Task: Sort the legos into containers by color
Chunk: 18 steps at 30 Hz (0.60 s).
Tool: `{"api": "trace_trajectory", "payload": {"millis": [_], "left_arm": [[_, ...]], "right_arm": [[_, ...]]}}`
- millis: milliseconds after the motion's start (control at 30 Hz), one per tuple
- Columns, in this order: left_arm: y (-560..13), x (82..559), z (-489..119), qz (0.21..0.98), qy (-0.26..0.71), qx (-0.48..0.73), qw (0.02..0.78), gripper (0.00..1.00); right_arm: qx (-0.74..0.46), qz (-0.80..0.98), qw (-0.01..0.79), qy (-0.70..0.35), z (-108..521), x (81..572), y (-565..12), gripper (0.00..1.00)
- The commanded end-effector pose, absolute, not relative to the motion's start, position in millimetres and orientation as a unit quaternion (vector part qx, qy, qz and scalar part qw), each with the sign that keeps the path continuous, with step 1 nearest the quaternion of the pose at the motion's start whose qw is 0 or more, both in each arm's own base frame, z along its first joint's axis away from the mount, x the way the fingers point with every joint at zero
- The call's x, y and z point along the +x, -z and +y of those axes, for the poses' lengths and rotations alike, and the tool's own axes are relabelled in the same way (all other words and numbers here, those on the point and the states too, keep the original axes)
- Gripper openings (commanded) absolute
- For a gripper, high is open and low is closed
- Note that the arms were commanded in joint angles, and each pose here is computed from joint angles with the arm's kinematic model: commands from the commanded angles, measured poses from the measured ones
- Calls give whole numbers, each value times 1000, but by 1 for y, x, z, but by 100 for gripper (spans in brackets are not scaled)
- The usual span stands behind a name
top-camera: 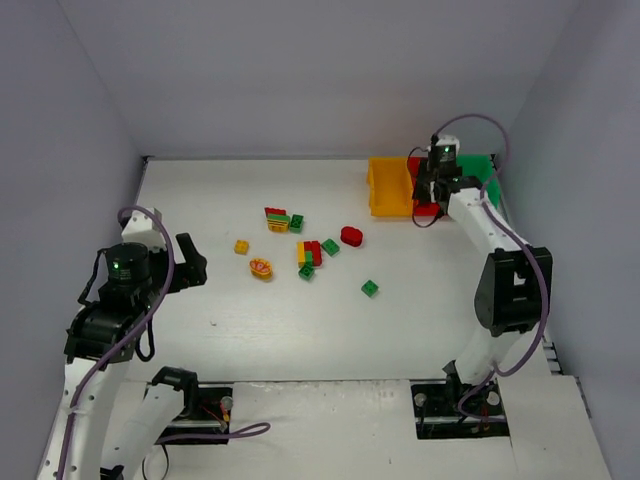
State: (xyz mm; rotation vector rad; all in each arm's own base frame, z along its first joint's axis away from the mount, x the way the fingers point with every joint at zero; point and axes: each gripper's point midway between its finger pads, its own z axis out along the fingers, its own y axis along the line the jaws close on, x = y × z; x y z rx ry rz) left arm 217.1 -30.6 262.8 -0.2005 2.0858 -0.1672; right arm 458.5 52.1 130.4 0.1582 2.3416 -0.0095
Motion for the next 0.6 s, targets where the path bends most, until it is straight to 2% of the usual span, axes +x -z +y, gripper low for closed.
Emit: {"api": "trace_trajectory", "payload": {"millis": [0, 167, 267, 333, 467, 500, 567], "left_arm": [[-277, 230, -38, 849, 84, -77, 516, 87], [-282, 233, -41, 845, 93, -76, 520, 87], [-283, 235, -43, 845, 98, -79, 520, 87], [-284, 237, -43, 844, 98, -79, 521, 87], [-286, 238, -43, 844, 98, -79, 522, 87], [-286, 238, -43, 843, 99, -79, 523, 87], [-287, 238, -43, 842, 99, -79, 524, 87]], "right_arm": [[73, 897, 434, 42, 27, 500, -158, 4], [111, 878, 462, 48, -8, 552, -175, 8], [119, 880, 459, 39, -15, 580, -158, 16], [117, 872, 474, 33, -13, 595, -168, 23], [115, 871, 476, 34, -14, 610, -161, 42], [110, 870, 479, 33, -13, 611, -164, 52], [101, 867, 488, 24, -9, 613, -175, 63]]}}
